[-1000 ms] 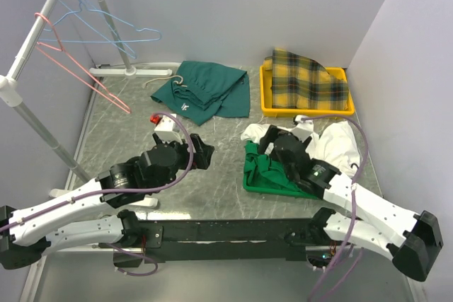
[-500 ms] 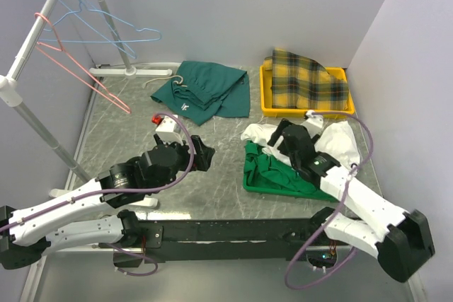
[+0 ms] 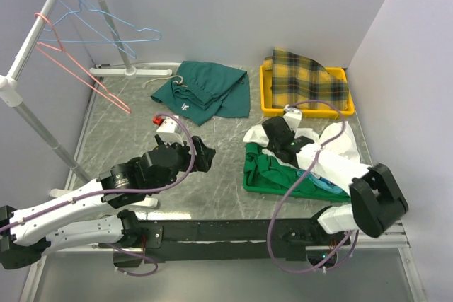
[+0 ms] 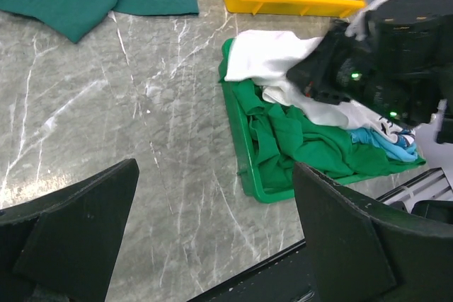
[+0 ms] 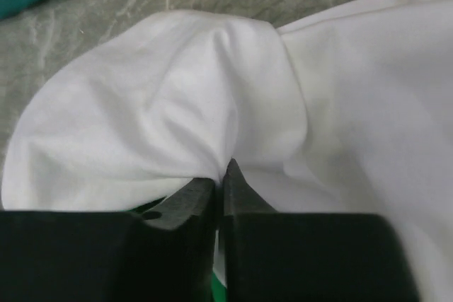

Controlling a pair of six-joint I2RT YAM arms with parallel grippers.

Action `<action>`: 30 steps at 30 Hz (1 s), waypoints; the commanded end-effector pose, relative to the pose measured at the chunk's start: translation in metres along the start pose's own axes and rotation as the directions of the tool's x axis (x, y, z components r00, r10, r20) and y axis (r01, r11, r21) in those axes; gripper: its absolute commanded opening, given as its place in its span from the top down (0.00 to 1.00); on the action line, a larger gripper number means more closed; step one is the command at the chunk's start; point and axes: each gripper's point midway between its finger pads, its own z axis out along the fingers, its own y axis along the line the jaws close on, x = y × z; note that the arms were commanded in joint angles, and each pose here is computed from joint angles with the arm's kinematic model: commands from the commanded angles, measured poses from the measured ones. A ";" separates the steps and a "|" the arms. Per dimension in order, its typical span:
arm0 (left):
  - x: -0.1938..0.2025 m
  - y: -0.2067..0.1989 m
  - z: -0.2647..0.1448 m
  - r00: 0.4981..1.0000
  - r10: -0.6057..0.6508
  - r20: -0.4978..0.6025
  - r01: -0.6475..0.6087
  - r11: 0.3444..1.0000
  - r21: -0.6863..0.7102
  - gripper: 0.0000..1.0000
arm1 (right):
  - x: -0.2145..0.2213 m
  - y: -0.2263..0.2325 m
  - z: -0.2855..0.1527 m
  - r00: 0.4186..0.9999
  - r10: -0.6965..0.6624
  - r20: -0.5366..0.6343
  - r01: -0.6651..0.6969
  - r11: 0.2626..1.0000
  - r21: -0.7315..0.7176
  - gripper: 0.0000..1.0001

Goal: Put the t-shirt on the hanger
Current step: Pick up the T-shirt and place it in the bin.

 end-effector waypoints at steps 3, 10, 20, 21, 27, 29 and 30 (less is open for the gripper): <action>-0.017 -0.012 -0.005 0.999 -0.034 0.039 0.033 0.998 0.044 0.04 | -0.087 -0.012 -0.060 0.971 0.080 0.227 -0.086 0.996 0.015 1.00; -0.039 -0.018 -0.013 0.995 -0.047 0.084 0.043 0.998 0.055 0.04 | -0.180 -0.011 -0.164 0.886 0.220 0.409 -0.156 0.970 -0.184 1.00; -0.065 -0.024 -0.022 0.989 -0.049 0.139 0.041 0.997 0.060 0.03 | -0.300 0.022 -0.310 0.750 0.337 0.569 -0.006 0.864 -0.504 1.00; -0.066 -0.023 -0.022 0.989 -0.048 0.142 0.041 0.998 0.054 0.04 | -0.309 0.023 -0.320 0.736 0.338 0.586 0.012 0.859 -0.511 1.00; -0.076 -0.023 -0.026 0.984 -0.057 0.170 0.050 0.998 0.048 0.04 | -0.356 0.055 -0.389 0.672 0.422 0.608 0.138 0.736 -0.663 1.00; -0.080 -0.022 -0.028 0.982 -0.062 0.179 0.055 0.997 0.046 0.04 | -0.365 0.071 -0.399 0.680 0.440 0.587 0.161 0.692 -0.704 1.00; -0.082 -0.021 -0.030 0.981 -0.063 0.183 0.056 0.997 0.044 0.04 | -0.363 0.081 -0.404 0.693 0.456 0.558 0.165 0.653 -0.739 1.00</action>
